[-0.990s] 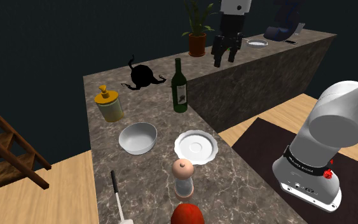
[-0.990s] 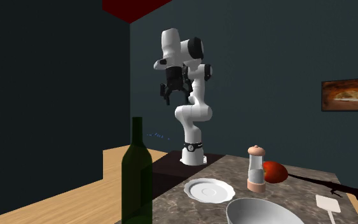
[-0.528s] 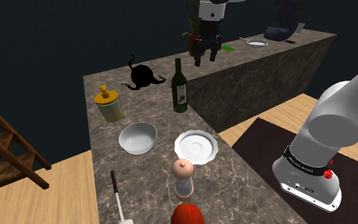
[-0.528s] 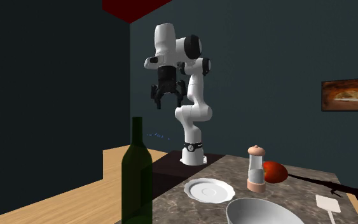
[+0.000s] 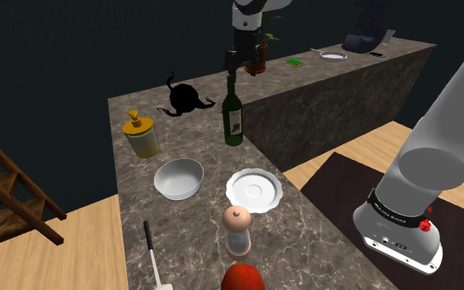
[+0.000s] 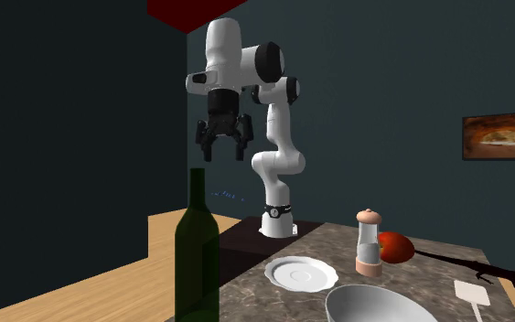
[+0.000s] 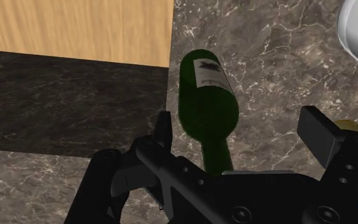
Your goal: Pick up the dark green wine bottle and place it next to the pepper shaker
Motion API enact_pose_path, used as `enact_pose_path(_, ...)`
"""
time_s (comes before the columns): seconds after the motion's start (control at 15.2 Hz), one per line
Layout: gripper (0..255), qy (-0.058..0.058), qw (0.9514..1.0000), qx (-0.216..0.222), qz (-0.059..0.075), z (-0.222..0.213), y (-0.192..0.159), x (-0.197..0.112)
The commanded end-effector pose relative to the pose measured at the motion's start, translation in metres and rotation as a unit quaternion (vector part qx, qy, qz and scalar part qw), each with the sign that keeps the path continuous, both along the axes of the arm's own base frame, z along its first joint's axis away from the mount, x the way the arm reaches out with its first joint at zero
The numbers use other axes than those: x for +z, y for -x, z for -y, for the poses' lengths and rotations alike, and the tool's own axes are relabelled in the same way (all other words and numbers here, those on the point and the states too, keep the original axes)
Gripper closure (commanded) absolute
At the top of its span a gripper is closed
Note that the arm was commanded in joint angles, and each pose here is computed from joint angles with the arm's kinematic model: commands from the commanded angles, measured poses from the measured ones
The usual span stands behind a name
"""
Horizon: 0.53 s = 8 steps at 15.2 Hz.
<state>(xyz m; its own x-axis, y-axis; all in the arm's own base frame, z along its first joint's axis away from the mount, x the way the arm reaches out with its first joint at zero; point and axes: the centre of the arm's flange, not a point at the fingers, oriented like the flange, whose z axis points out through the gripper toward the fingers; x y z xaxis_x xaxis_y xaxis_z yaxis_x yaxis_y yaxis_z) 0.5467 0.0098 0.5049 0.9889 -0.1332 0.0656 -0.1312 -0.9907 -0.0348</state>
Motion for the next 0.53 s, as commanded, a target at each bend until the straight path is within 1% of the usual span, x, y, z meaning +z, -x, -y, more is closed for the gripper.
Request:
enact_pose_path(0.0, 0, 0.006, 0.9999, -0.007, 0.004, 0.004, -0.024, -0.003)
enact_pose_path(0.26, 0, 0.016, 0.9996, -0.021, 0.012, 0.008, -0.072, -0.008)
enact_pose_path(0.46, 0, 0.016, 0.9996, -0.021, 0.012, 0.008, -0.073, -0.024)
